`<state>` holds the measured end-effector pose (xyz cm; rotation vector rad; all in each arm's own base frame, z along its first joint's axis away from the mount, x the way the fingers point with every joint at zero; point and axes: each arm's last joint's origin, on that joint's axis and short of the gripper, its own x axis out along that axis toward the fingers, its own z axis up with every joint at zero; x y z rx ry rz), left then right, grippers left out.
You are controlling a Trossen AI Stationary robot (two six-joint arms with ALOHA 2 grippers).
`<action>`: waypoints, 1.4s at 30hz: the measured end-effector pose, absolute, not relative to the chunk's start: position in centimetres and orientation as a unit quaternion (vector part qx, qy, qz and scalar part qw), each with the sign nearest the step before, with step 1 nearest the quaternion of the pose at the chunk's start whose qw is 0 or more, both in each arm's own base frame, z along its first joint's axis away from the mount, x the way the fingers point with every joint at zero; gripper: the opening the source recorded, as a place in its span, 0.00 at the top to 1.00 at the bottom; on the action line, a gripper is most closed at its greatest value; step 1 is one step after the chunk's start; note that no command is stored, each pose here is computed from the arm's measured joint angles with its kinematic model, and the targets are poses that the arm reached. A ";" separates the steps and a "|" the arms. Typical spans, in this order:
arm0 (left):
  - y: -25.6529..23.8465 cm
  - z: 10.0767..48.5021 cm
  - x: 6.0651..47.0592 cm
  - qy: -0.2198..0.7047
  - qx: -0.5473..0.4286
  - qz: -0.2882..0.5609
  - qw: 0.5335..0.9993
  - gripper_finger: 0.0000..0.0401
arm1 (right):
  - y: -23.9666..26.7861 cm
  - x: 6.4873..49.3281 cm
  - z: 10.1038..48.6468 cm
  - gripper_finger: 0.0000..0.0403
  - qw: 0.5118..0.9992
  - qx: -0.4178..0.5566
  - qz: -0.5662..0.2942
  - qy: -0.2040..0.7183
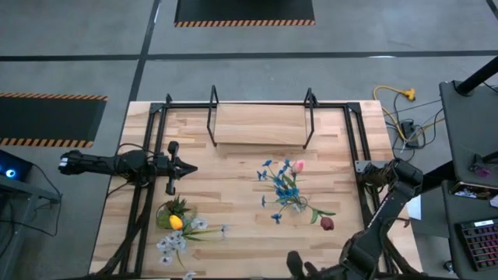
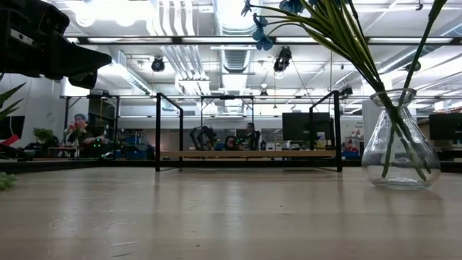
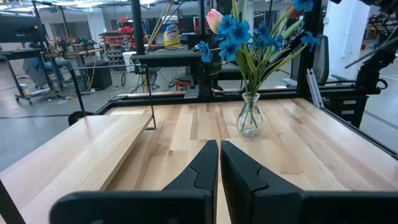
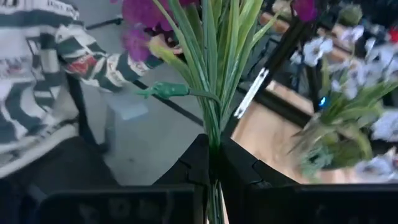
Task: Pick and place flowers into a vace then onto a shelf
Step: Put the purple flowers into the right transparent vase
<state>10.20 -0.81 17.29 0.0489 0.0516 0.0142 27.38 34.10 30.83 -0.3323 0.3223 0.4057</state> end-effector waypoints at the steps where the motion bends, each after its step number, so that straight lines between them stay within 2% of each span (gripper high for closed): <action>1: -0.8 17.3 10.2 0.026 0.024 0.007 0.999 1.00 | 34.1 27.2 31.0 0.97 0.950 -0.177 0.204 0.153; 9: -0.8 17.3 10.2 0.026 0.024 0.007 0.999 1.00 | 32.2 25.6 34.5 0.97 0.941 -0.231 0.214 0.126; 18: -0.8 17.3 10.2 0.026 0.024 0.007 0.999 1.00 | 26.3 22.2 38.1 0.97 0.951 -0.217 0.201 0.095; 29: -0.8 17.3 10.2 0.025 0.024 0.007 0.999 1.00 | 14.9 16.2 38.9 0.97 0.976 -0.180 0.115 -0.040; 32: -0.8 17.3 10.2 0.026 0.024 0.007 0.999 1.00 | 12.0 14.5 38.7 0.97 0.975 -0.170 0.119 -0.084; 36: -0.8 17.3 10.2 0.026 0.024 0.007 0.999 1.00 | 9.2 12.6 37.6 0.97 0.962 -0.191 0.131 -0.143; 42: -0.8 17.4 10.2 0.022 0.024 0.007 0.999 1.00 | 6.7 11.9 34.5 0.97 0.965 -0.176 0.103 -0.163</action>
